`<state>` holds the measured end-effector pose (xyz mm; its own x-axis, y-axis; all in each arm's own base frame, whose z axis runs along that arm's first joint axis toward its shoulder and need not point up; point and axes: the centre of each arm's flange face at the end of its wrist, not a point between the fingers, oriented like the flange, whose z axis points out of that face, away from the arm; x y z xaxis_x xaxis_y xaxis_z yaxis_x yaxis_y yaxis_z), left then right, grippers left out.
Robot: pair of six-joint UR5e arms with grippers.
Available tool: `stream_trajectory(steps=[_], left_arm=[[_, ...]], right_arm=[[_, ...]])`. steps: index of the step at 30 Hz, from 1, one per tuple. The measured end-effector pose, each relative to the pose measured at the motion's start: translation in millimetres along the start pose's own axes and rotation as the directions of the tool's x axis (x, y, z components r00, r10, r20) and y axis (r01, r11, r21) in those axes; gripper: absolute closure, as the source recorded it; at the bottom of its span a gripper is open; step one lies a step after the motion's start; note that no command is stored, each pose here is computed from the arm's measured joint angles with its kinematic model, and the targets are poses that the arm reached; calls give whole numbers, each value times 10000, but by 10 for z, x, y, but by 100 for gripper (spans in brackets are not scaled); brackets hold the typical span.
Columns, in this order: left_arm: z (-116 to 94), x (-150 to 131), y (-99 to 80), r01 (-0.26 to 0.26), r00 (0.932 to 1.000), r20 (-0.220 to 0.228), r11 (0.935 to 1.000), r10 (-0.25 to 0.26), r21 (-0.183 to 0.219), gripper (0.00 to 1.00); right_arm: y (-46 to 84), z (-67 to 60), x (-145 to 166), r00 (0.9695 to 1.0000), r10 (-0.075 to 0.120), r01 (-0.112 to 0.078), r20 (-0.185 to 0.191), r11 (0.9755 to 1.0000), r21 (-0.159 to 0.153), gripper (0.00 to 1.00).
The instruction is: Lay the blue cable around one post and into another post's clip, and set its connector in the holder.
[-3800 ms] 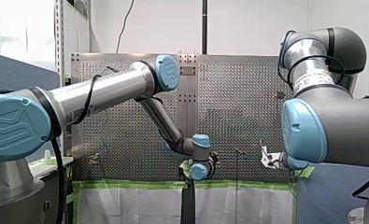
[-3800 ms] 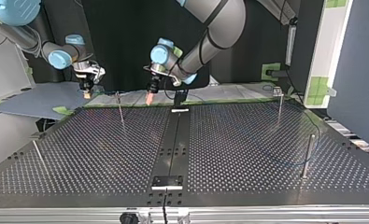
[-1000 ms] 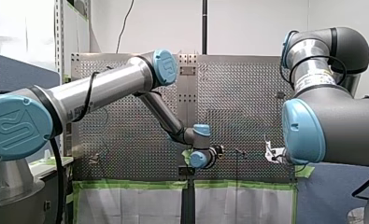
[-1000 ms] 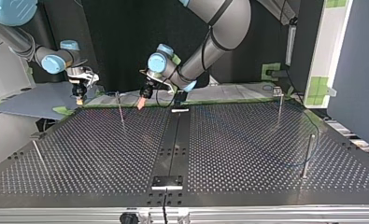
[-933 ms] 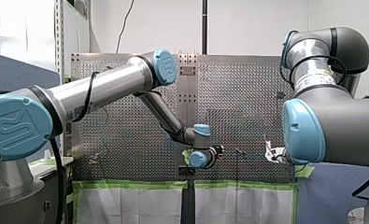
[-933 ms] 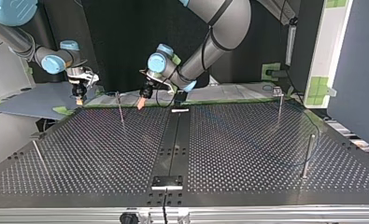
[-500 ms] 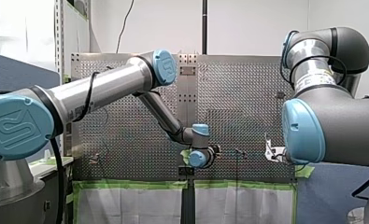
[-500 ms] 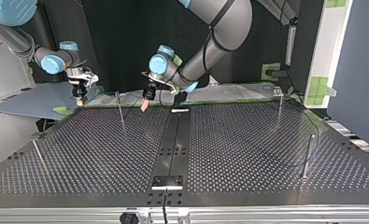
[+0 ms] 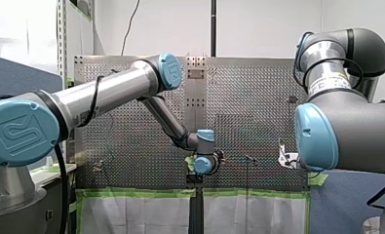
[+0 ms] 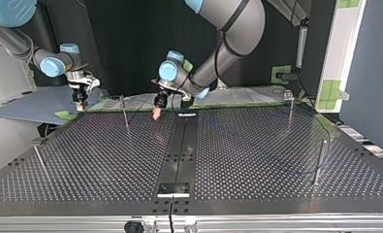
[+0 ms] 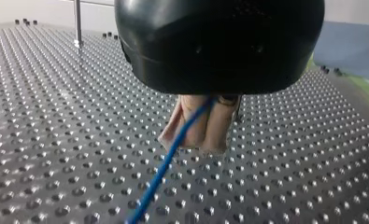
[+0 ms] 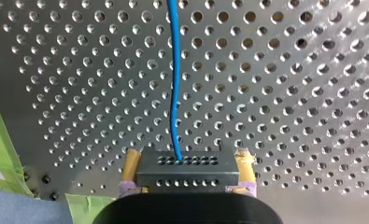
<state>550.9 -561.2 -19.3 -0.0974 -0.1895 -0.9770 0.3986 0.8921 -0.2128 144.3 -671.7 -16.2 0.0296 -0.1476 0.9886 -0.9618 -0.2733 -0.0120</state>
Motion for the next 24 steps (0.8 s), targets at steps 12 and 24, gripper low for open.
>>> stream_trajectory(steps=[12,24], left_arm=[[59,-32,143,-91,9997,-232,9999,89,-72,100],[98,-74,186,52,9982,-591,9999,-60,-134,100]], right_arm=[[99,19,28,9999,11,-13,-122,9999,-152,100],[150,91,111,9993,53,-60,-363,9998,-190,100]])
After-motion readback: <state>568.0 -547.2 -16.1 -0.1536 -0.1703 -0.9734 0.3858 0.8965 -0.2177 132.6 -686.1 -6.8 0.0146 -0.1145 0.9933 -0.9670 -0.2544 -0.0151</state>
